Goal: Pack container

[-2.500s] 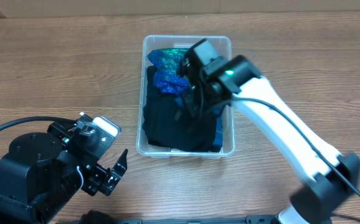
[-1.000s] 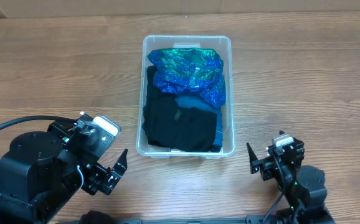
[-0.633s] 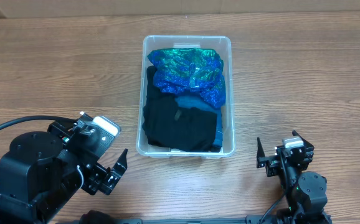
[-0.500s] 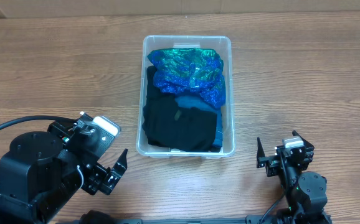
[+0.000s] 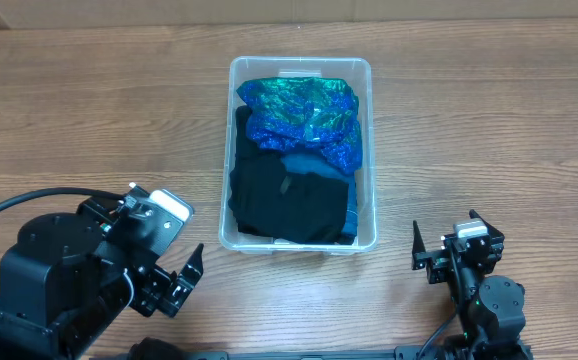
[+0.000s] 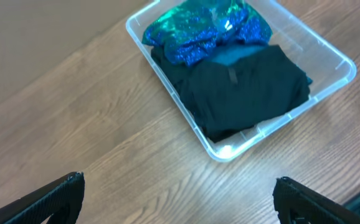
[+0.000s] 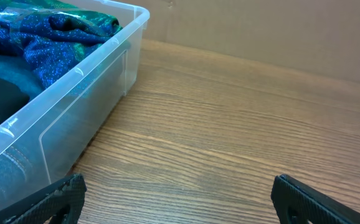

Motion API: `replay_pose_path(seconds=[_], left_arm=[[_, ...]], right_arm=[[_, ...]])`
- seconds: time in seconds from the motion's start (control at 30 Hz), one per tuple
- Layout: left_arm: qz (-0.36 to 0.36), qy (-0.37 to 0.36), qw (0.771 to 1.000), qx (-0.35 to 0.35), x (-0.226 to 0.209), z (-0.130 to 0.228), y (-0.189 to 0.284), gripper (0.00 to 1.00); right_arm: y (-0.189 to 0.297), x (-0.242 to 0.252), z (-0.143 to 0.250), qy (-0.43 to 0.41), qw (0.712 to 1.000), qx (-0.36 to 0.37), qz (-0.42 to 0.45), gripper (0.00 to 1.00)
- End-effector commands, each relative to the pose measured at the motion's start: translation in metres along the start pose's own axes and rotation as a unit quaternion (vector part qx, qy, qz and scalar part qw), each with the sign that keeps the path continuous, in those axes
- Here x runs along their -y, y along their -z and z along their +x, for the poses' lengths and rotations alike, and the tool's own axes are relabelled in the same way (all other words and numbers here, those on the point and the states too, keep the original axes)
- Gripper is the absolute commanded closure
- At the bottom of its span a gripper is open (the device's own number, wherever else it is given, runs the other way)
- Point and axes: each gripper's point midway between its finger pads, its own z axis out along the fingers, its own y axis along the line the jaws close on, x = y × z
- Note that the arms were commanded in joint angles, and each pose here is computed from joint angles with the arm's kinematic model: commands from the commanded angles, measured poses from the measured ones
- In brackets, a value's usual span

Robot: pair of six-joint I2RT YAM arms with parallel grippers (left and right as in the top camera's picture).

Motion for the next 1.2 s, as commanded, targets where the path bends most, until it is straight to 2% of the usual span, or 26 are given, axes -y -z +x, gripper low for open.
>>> replay_pose_path(seconds=[0.0, 0.07, 0.17, 0.3, 0.43, 0.6, 0.73, 1.17], left_arm=[[-0.004, 0.009, 0.999, 0.037, 0.002, 0.000, 0.017, 0.00], [-0.008, 0.030, 0.997, 0.076, 0.005, 0.002, 0.027, 0.00], [-0.053, 0.087, 0.985, 0.138, -0.009, 0.006, 0.011, 0.00], [-0.063, 0.167, 0.964, 0.199, -0.011, 0.041, -0.067, 0.00], [-0.059, 0.206, 0.947, 0.239, -0.002, 0.084, -0.120, 0.00], [-0.056, 0.243, 0.939, 0.236, 0.005, 0.122, -0.156, 0.00], [-0.054, 0.247, 0.940, 0.230, 0.008, 0.136, -0.177, 0.00], [-0.061, 0.232, 0.942, 0.234, 0.007, 0.137, -0.181, 0.00]], right_arm=[[0.000, 0.003, 0.000, -0.003, 1.000, 0.004, 0.009, 0.00], [0.000, 0.003, 0.000, -0.003, 1.000, 0.004, 0.009, 0.00], [0.000, 0.003, 0.000, -0.003, 1.000, 0.004, 0.009, 0.00], [0.000, 0.003, 0.000, -0.003, 1.000, 0.004, 0.009, 0.00], [0.000, 0.003, 0.000, -0.003, 1.000, 0.004, 0.009, 0.00], [0.000, 0.003, 0.000, -0.003, 1.000, 0.004, 0.009, 0.00], [0.000, 0.003, 0.000, -0.003, 1.000, 0.004, 0.009, 0.00], [0.000, 0.003, 0.000, -0.003, 1.000, 0.004, 0.009, 0.00]])
